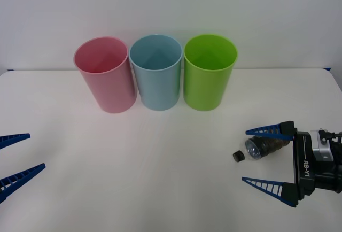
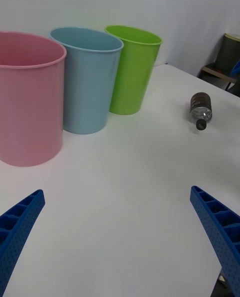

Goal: Put cans in the blue bin and PET bottles in the pink bin and trash in the green bin.

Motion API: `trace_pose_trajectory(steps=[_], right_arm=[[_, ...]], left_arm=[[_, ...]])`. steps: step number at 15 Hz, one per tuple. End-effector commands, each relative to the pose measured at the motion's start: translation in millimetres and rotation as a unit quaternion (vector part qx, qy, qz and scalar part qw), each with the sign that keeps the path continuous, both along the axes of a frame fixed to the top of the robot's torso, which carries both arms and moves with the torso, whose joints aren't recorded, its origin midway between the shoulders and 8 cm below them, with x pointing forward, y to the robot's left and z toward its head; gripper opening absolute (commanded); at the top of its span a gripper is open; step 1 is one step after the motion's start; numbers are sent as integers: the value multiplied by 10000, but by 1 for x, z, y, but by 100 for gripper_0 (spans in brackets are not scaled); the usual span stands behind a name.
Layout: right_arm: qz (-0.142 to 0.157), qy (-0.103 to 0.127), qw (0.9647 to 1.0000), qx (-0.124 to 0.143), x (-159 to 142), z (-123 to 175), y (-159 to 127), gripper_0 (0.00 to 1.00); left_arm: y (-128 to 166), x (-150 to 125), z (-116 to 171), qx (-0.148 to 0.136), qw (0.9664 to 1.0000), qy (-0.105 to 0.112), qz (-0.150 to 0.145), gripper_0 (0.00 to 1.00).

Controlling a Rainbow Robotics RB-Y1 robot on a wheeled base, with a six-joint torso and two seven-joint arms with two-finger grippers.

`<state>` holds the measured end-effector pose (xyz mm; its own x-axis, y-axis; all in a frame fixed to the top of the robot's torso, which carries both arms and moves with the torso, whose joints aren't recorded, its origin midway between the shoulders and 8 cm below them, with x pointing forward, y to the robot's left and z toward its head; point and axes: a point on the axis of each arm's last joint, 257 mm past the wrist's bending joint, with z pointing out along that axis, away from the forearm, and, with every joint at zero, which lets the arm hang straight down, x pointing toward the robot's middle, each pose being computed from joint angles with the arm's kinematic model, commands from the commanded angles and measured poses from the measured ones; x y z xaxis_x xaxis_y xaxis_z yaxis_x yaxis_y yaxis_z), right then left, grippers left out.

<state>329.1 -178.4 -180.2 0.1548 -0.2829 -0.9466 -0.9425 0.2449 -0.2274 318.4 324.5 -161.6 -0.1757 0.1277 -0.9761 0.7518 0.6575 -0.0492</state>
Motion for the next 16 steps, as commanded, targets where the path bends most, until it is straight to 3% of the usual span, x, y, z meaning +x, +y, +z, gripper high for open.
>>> trace_pose_trajectory(steps=[1,16], right_arm=[[0,0,10000,0,0,0,0,100],[0,0,10000,0,0,0,0,100]], left_arm=[[0,0,0,0,10000,0,0,100],[0,0,0,0,10000,0,0,100]])
